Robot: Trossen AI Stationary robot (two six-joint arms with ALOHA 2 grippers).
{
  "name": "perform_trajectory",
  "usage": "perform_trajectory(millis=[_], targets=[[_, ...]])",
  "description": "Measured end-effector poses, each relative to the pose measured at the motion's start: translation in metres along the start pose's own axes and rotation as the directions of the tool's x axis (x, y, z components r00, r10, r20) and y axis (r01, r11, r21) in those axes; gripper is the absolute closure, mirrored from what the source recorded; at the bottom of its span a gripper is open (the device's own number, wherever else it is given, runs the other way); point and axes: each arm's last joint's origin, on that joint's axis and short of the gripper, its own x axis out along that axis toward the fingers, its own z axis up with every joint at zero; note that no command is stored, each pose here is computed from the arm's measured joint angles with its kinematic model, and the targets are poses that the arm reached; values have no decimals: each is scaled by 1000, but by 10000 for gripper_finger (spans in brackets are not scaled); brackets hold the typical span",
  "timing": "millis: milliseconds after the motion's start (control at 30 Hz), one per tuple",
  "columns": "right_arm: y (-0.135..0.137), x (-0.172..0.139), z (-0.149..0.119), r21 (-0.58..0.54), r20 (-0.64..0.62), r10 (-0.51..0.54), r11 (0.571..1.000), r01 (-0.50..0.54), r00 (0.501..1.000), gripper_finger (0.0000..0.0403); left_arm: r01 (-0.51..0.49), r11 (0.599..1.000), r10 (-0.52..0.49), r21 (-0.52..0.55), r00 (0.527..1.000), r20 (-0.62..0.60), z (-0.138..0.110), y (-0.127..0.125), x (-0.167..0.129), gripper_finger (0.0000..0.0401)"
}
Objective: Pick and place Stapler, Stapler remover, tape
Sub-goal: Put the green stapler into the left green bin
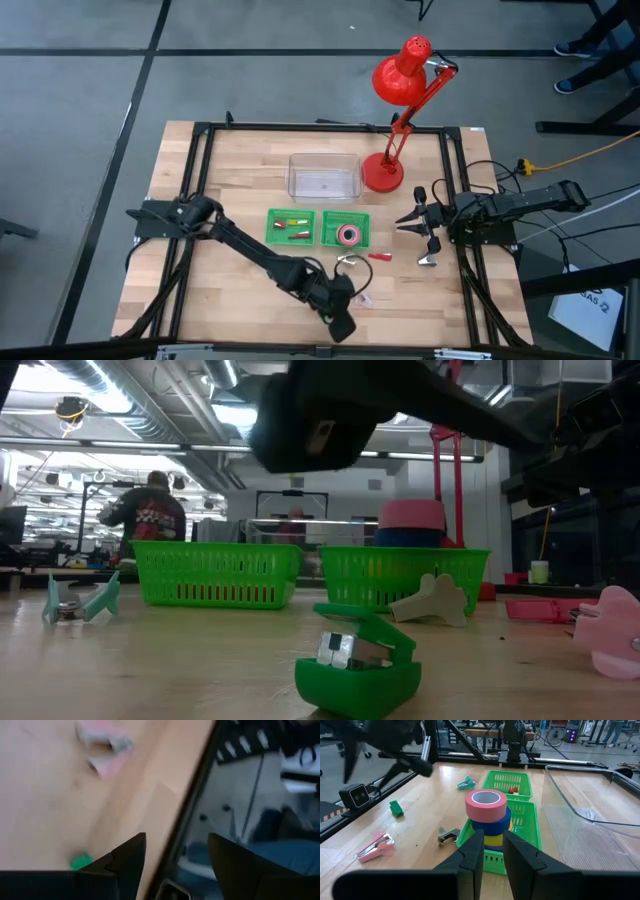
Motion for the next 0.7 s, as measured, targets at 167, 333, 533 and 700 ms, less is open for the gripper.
perform_trajectory(millis=[167, 333, 533, 700], targets=[[0, 0, 0, 0, 1, 0, 1000, 0, 1000, 331, -33, 995, 21, -96, 993, -120, -8, 12, 14, 191], [0, 0, 0, 0, 0, 0, 1000, 0, 1000, 331, -31, 992, 11, -123, 987, -161, -12, 17, 25, 191], [0, 0, 0, 0, 0, 0, 1000, 0, 1000, 331, -71, 987, 45, -145, 984, -172, -13, 25, 32, 191], [0, 0, 0, 0, 0, 0, 1000, 0, 1000, 331, -138, 980, 108, -141, 974, -198, -17, 31, 33, 191]])
